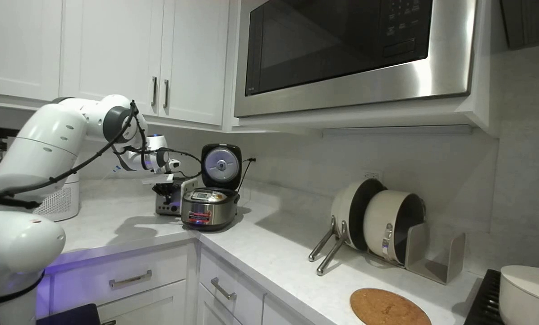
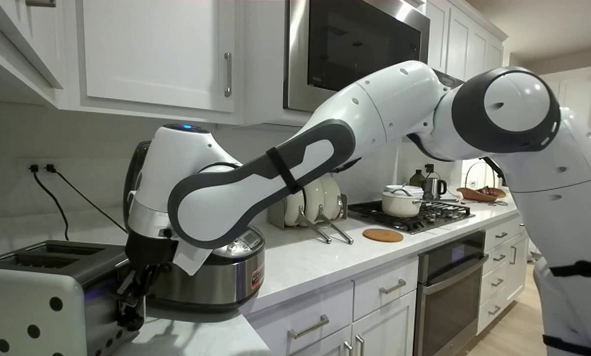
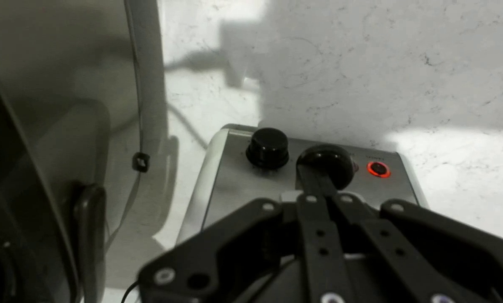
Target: Push the black lever of the bread toaster down
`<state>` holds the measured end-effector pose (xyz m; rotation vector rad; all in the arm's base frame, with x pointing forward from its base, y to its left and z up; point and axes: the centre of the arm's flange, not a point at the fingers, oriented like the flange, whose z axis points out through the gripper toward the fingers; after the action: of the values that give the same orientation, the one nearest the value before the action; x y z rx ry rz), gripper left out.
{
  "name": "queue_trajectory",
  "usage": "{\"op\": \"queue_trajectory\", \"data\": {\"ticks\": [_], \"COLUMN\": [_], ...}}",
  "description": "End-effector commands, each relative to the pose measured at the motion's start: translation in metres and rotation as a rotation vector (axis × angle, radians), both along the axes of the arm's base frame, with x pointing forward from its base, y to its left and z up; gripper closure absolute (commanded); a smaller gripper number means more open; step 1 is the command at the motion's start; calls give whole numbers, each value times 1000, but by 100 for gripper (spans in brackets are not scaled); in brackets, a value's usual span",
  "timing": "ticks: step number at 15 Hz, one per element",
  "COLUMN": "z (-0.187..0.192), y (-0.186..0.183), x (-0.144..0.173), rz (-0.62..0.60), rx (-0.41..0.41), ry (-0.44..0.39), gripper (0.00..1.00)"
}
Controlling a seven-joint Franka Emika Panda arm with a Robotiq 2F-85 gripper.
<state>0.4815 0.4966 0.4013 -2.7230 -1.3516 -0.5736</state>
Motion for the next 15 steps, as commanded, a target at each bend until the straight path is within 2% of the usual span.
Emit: {"op": "queue_trajectory", "data": {"ticks": [1, 4, 7, 8, 15], "z": [-41, -48, -41, -36, 3], "y": [5, 5, 6, 8, 25], "x": [-4, -4, -4, -4, -16], "rz": [19, 15, 15, 14, 37], "rx": [-42, -59, -64, -67, -72], "ry": [86, 92, 88, 83, 24], "gripper": [100, 100, 100, 80, 29]}}
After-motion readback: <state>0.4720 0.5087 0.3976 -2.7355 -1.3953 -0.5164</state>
